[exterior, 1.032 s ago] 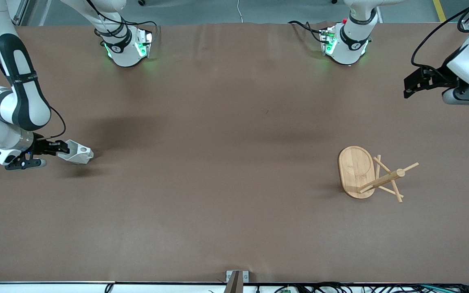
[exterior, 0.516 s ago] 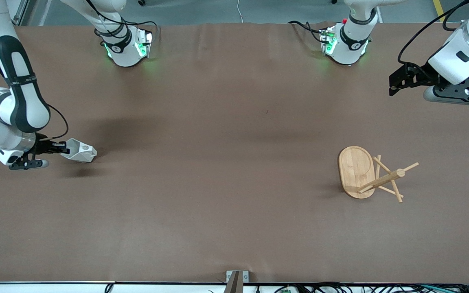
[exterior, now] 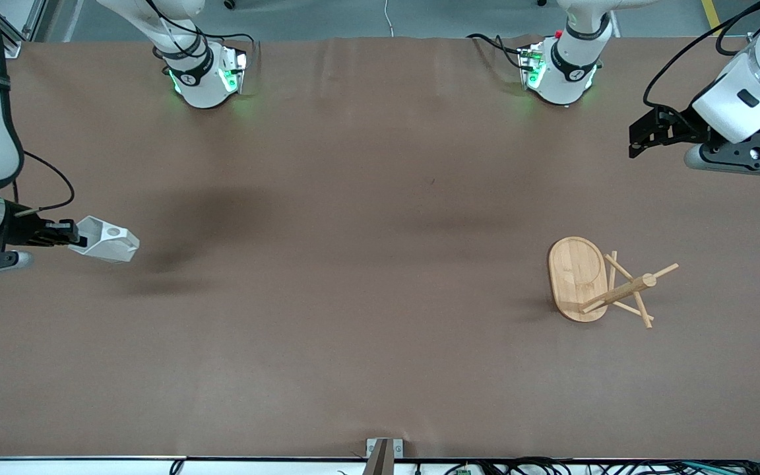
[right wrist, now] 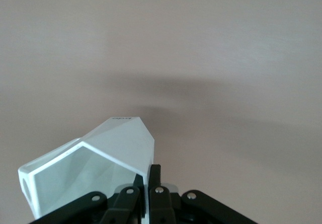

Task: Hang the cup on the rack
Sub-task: 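Close the right gripper on the cup and lift it, then carry the cup toward the middle while the left gripper reaches it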

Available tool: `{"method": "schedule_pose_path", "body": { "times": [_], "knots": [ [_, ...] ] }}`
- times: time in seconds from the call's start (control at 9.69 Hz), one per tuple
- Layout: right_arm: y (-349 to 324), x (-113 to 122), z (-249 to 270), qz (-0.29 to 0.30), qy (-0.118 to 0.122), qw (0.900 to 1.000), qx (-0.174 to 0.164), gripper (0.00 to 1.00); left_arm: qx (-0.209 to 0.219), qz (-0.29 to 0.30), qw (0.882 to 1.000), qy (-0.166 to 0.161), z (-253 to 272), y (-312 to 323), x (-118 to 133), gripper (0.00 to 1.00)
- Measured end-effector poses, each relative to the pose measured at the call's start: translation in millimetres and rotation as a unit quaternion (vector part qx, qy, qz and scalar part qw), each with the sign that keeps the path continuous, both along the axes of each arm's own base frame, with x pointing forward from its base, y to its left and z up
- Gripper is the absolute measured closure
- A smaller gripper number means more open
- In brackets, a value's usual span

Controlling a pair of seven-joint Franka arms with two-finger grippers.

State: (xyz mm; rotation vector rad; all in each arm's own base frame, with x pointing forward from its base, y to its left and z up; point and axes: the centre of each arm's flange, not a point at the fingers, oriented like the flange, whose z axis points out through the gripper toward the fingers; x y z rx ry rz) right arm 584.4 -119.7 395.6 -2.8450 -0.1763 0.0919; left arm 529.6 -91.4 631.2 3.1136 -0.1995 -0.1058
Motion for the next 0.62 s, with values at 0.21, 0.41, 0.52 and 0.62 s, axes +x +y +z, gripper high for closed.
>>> {"method": "schedule_pose_path", "body": {
  "times": [0.21,0.41,0.52,0.62],
  "knots": [
    [45.3,4.8,12.0,0.007,0.019,0.996,0.083,0.96,0.000,0.001,1.000,0.000,-0.4,1.4,0.5,0.00],
    [90.9,11.7,29.3,0.005,0.017,0.983,0.180,0.96,-0.001,0.000,1.000,0.001,-4.4,0.3,3.9,0.00],
    [120.3,14.6,34.4,0.008,0.016,0.974,0.224,0.96,-0.002,0.001,1.000,-0.001,-6.9,0.4,6.8,0.00],
    [159.0,16.2,39.1,0.012,0.021,0.964,0.264,0.96,-0.003,0.001,1.000,-0.003,-8.3,-0.1,8.7,0.00]
  ]
}}
